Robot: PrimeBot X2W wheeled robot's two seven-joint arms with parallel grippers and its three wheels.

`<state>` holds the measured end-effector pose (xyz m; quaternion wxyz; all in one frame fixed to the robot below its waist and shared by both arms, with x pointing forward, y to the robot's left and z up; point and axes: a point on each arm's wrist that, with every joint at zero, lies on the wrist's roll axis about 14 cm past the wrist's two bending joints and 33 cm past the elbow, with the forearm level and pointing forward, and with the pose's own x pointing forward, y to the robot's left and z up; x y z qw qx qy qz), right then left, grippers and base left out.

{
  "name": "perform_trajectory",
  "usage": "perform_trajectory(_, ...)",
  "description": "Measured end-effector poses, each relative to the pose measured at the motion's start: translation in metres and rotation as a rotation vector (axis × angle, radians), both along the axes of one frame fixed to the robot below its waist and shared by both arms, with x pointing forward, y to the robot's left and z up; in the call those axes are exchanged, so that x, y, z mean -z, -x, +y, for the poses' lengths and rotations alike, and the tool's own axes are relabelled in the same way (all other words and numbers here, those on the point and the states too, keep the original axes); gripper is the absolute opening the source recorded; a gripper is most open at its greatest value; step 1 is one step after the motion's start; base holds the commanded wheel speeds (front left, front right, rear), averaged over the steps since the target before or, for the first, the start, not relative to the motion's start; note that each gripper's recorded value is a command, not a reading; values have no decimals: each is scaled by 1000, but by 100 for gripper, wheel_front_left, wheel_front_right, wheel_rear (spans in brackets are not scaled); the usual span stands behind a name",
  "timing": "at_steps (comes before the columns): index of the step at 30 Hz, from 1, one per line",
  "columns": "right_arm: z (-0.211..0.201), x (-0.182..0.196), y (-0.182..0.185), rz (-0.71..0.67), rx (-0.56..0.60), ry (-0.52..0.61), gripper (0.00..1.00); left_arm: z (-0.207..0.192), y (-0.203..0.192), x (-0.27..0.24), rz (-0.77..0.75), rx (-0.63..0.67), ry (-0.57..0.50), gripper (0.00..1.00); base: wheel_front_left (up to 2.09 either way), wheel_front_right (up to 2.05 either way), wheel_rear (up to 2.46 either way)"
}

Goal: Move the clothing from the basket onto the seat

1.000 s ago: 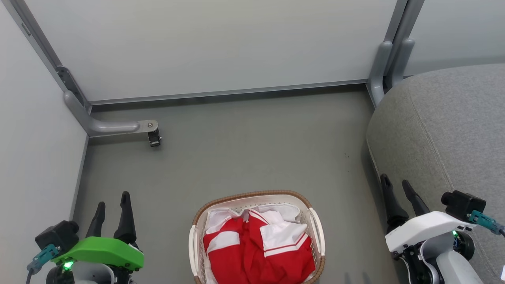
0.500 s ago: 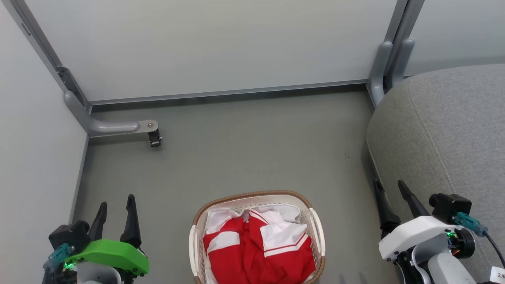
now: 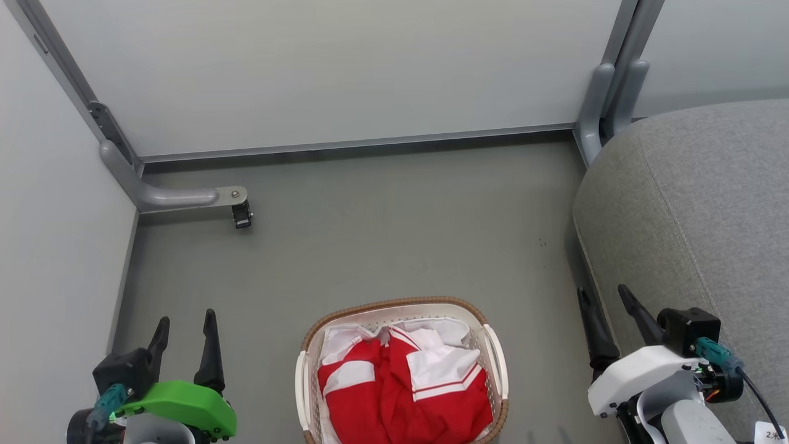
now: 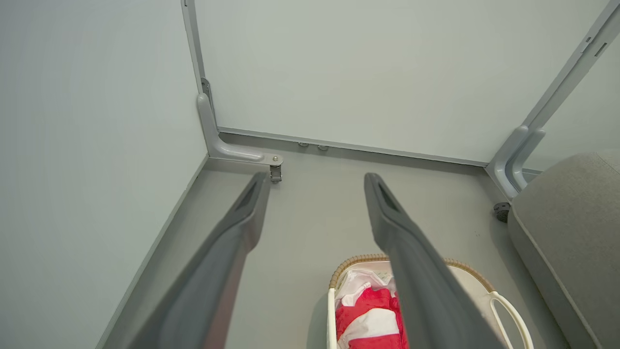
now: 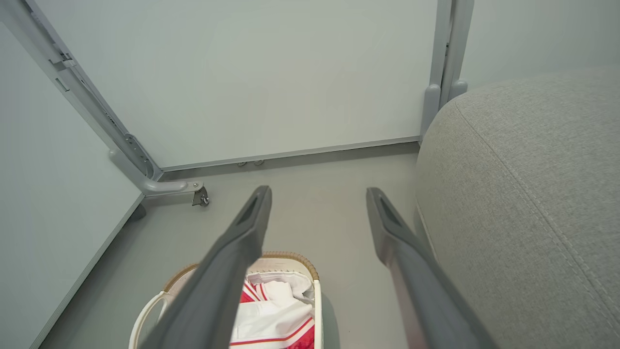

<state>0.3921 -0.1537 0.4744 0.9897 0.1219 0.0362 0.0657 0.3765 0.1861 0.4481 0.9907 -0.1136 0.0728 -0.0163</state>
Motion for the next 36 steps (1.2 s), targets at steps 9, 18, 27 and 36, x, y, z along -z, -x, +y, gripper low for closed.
perform_trajectory(9,-2,3,1,-5,4,59,100,-6,0,3,-4,28,-60,100,0,0,0)
perform_trajectory(18,-9,2,-1,-22,30,92,100,-1,0,5,-8,8,-88,100,0,0,0)
perform_trajectory(27,-2,7,-3,-25,-1,151,100,-8,0,10,-5,46,-145,100,0,0,0)
perform_trajectory(36,5,3,-24,-58,-30,210,100,-30,-10,29,37,118,-152,100,0,0,0)
